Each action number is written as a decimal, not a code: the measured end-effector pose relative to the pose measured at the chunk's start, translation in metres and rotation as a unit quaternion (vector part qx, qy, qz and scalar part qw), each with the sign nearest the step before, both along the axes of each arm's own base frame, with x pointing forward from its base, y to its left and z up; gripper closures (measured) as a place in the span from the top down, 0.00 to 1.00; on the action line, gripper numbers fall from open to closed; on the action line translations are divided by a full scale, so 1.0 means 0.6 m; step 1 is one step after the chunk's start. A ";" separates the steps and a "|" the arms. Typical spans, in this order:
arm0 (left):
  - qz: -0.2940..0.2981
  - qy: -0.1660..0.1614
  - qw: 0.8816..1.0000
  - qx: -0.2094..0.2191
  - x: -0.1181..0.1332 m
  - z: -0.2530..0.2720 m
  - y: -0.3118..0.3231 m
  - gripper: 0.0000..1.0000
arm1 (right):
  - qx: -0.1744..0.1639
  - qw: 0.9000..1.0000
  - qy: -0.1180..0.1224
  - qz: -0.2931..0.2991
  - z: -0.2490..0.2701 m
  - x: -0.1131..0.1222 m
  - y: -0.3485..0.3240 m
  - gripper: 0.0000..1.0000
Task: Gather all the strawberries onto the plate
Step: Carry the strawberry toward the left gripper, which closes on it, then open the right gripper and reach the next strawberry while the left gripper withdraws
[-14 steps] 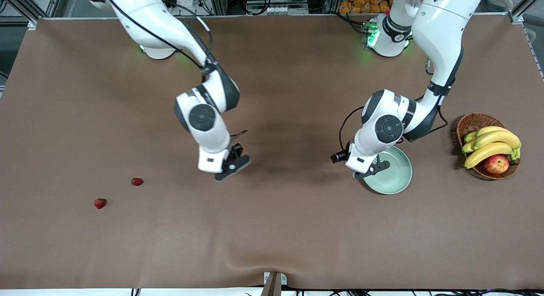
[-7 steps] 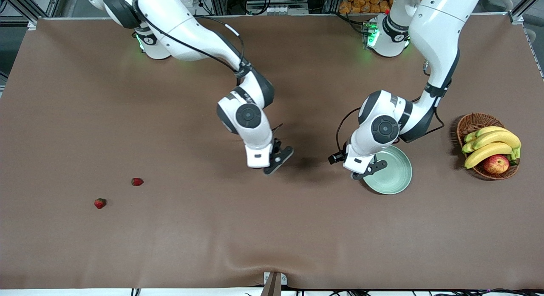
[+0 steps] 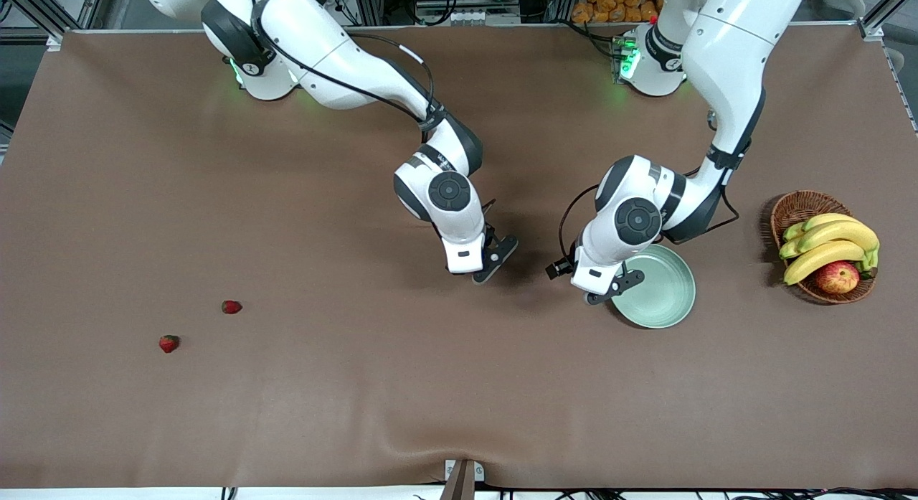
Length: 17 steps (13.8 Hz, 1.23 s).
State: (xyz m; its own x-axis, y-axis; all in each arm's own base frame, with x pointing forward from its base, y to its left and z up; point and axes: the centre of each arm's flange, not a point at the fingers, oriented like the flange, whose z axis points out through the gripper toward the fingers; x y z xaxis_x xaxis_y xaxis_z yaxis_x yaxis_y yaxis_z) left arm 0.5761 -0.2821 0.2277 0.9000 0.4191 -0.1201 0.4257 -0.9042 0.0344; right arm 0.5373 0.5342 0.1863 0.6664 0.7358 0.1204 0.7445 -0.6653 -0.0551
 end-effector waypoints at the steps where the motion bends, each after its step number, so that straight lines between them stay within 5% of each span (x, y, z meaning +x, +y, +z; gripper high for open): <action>1: 0.002 -0.001 1.000 -0.001 0.002 0.000 -0.001 0.89 | 0.002 1.000 -0.003 0.001 0.005 0.002 0.002 0.57; 5: 0.040 -0.004 0.999 -0.003 0.009 0.006 -0.023 0.89 | 0.011 1.000 -0.015 -0.002 0.059 0.020 0.004 0.97; 8: 0.092 -0.010 0.996 -0.011 0.012 0.015 -0.090 0.87 | 0.001 1.000 -0.013 -0.024 0.137 0.060 -0.040 1.00; 14: 0.140 -0.002 0.990 -0.021 -0.022 -0.016 -0.238 0.69 | -0.009 0.988 -0.027 -0.149 0.200 0.261 -0.353 1.00; 17: 0.153 -0.001 0.988 -0.024 -0.036 -0.024 -0.285 0.68 | -0.038 0.990 -0.032 -0.132 0.189 0.324 -0.531 1.00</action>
